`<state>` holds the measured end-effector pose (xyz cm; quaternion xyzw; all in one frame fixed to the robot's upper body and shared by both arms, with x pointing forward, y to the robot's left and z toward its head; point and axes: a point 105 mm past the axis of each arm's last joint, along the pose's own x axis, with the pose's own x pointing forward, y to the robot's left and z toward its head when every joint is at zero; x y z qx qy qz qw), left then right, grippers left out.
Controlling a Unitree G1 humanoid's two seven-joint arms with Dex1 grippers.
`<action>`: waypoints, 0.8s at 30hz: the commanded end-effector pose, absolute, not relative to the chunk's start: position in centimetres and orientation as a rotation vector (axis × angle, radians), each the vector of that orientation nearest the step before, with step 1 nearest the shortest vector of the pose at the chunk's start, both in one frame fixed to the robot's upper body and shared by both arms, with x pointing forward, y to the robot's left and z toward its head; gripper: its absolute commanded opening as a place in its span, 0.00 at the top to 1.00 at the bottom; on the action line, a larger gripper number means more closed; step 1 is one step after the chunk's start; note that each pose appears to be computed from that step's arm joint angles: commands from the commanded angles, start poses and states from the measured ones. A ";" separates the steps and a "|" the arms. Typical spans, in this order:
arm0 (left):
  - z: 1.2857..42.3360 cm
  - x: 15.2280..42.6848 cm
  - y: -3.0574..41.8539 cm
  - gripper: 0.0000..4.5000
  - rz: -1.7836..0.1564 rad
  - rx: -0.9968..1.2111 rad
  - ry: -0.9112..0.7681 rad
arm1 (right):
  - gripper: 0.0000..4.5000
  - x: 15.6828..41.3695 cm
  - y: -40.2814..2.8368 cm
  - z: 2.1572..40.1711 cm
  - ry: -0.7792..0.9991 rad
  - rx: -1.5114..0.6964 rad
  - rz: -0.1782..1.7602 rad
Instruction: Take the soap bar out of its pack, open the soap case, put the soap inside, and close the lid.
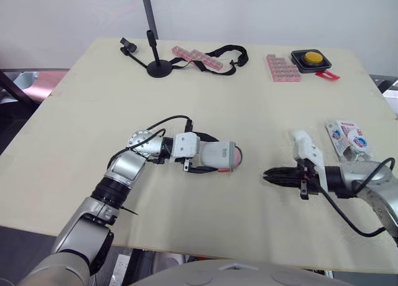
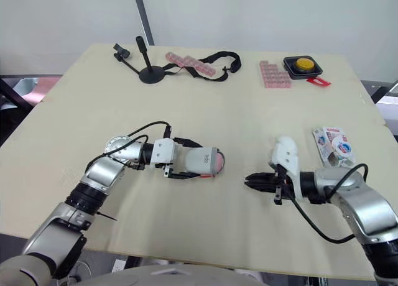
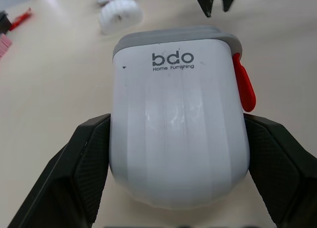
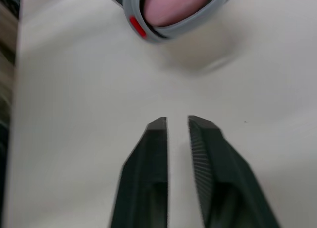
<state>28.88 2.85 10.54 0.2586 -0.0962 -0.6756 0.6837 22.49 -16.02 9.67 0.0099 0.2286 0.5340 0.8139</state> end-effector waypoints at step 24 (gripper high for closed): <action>12.3 27.0 0.3 0.23 -1.420 0.723 -0.533 | 0.01 23.6 -11.9 11.5 0.641 0.520 1.007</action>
